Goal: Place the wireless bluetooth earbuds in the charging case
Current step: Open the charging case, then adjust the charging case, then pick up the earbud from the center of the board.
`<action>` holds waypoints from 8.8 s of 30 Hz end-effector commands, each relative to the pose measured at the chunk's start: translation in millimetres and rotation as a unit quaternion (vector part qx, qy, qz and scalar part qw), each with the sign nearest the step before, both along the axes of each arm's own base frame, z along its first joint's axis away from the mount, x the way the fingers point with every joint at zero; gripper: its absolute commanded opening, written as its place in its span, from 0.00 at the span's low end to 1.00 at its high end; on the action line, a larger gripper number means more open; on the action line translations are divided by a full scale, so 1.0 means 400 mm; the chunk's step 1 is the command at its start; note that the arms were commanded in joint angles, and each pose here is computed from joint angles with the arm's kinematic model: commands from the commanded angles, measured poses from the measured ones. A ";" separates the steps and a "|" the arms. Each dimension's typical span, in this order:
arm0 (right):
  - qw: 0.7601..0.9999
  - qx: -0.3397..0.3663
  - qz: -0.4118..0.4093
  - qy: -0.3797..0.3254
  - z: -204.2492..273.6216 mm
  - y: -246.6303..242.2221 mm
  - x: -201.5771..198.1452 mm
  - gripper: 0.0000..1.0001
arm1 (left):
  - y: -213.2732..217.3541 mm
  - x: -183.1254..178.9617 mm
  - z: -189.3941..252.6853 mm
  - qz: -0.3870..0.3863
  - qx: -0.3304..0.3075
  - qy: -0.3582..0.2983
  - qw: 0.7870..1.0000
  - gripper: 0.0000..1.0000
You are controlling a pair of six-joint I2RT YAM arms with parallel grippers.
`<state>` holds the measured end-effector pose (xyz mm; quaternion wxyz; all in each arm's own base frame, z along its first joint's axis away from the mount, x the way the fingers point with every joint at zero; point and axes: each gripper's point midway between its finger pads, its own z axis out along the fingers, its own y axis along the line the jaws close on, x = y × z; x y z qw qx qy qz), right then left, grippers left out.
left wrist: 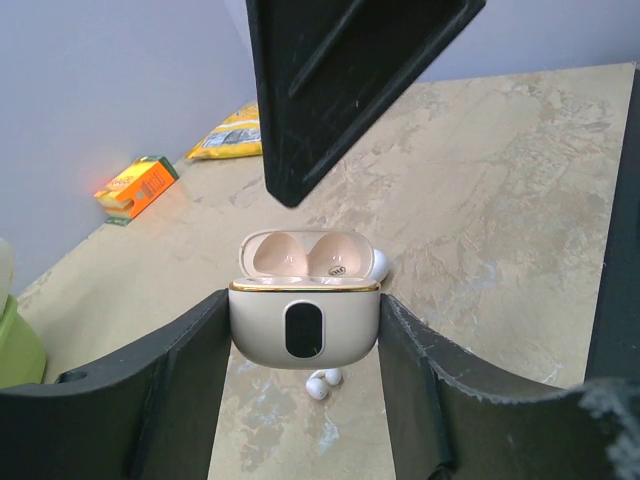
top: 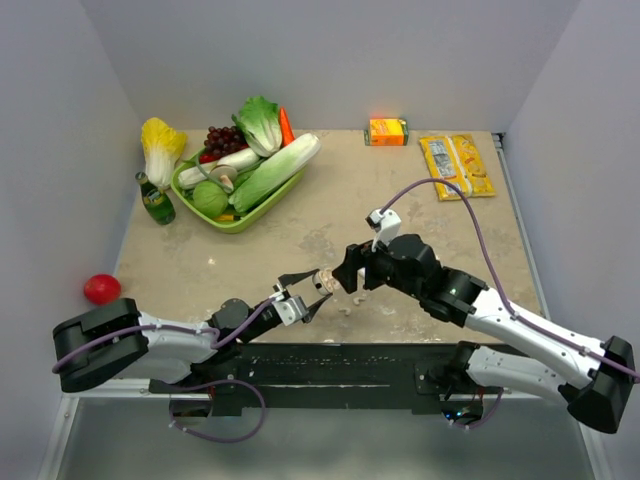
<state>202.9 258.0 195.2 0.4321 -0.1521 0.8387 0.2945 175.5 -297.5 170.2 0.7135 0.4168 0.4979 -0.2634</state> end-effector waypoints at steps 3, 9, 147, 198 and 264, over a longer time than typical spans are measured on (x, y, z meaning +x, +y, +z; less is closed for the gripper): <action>0.996 0.071 0.045 -0.010 0.071 0.047 -0.027 0.79 | 0.061 -0.031 0.278 0.001 -0.199 -0.107 0.974 0.00; 0.993 0.102 0.059 0.016 0.055 0.077 -0.035 0.71 | 0.067 -0.035 0.298 0.000 -0.214 -0.111 0.970 0.00; 0.954 -0.054 0.239 -0.172 0.239 -0.001 -0.110 0.00 | -0.106 -0.104 0.253 -0.272 -0.039 0.181 0.944 0.61; 0.996 0.030 -0.036 -0.075 0.041 -0.081 -0.004 0.59 | 0.115 -0.071 0.203 -0.116 -0.272 0.155 0.943 0.00; 0.981 -0.158 -0.035 0.106 -0.438 -0.013 -0.036 0.01 | 0.136 -0.095 0.085 -0.100 -0.236 0.186 0.949 0.00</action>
